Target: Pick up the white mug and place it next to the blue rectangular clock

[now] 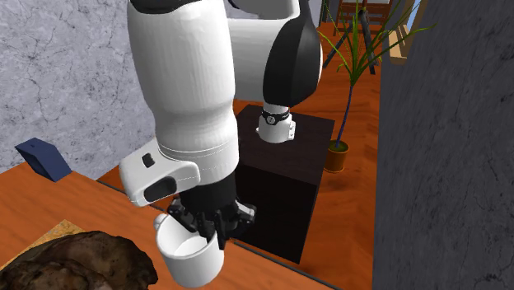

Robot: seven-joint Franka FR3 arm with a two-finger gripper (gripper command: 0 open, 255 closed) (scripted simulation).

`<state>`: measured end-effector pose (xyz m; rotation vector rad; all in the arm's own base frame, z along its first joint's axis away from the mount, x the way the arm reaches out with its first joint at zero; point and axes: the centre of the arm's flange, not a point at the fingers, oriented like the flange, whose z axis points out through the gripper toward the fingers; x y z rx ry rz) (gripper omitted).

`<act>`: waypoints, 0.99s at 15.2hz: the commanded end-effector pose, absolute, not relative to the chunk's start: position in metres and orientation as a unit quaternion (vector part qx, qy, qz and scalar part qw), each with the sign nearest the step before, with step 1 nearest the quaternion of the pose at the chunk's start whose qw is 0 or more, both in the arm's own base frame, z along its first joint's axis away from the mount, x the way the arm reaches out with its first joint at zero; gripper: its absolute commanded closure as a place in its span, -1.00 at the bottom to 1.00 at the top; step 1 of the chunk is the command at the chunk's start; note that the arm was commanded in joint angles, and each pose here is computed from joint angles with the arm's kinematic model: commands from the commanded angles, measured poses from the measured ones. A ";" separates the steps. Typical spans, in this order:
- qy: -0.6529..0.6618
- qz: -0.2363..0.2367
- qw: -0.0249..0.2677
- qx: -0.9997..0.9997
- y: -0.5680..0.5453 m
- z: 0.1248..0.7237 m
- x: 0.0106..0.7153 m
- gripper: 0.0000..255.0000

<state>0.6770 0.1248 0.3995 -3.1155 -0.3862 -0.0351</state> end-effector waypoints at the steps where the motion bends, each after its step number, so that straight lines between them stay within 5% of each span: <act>1: -0.123 -0.011 0.001 -0.992 0.126 0.410 0.677 1.00; 15: -0.123 -0.011 0.001 -0.992 0.126 0.484 0.677 1.00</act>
